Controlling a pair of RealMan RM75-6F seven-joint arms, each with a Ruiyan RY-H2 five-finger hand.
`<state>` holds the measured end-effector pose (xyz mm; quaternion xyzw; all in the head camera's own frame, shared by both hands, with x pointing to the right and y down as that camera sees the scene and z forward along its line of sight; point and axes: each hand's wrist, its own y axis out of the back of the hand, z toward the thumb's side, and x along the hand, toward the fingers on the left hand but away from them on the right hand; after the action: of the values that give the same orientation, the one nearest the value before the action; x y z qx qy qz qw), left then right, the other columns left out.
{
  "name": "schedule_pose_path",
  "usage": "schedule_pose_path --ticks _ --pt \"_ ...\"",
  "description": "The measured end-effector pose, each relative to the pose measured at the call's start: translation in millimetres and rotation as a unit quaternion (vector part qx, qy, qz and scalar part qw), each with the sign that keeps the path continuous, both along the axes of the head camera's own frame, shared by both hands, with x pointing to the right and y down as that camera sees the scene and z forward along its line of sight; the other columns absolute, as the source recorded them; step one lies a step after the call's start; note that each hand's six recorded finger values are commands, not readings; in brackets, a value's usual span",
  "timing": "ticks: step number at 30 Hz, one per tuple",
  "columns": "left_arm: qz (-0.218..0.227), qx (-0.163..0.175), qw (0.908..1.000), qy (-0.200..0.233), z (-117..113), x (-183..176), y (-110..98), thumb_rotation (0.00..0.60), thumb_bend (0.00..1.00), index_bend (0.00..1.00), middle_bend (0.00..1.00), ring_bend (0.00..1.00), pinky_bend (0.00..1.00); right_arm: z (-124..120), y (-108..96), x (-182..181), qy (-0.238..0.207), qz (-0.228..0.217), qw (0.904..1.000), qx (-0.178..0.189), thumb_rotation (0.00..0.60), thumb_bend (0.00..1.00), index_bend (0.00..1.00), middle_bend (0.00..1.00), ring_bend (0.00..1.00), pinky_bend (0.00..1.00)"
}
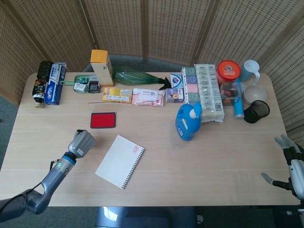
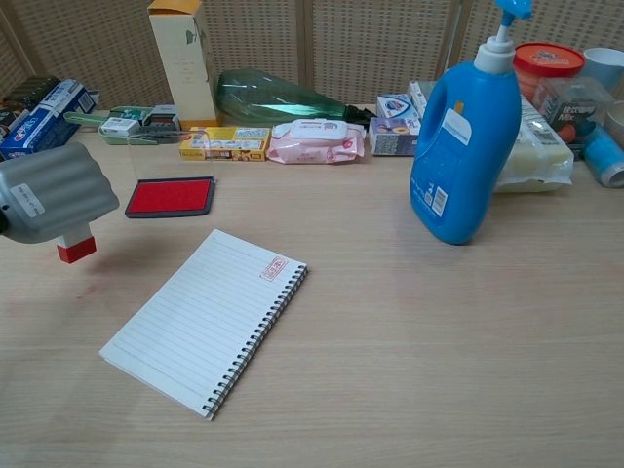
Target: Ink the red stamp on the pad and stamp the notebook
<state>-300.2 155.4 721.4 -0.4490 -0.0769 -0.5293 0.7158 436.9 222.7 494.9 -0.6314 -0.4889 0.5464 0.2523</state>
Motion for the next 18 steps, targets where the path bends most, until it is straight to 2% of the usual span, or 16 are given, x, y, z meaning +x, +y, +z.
schedule_pose_path --ticks 13,18 --pt "0.003 -0.005 1.0 -0.005 8.4 2.3 3.7 0.6 0.35 0.72 1.0 1.0 1.0 -0.6 0.0 0.0 -0.003 0.0 1.0 0.0 0.6 0.16 0.0 0.0 0.0 0.0" --pt "0.002 -0.007 1.0 -0.005 9.1 3.5 4.9 0.6 0.27 0.72 1.0 1.0 1.0 -1.0 0.0 0.7 -0.003 0.001 1.0 -0.001 0.6 0.16 0.0 0.0 0.0 0.0"
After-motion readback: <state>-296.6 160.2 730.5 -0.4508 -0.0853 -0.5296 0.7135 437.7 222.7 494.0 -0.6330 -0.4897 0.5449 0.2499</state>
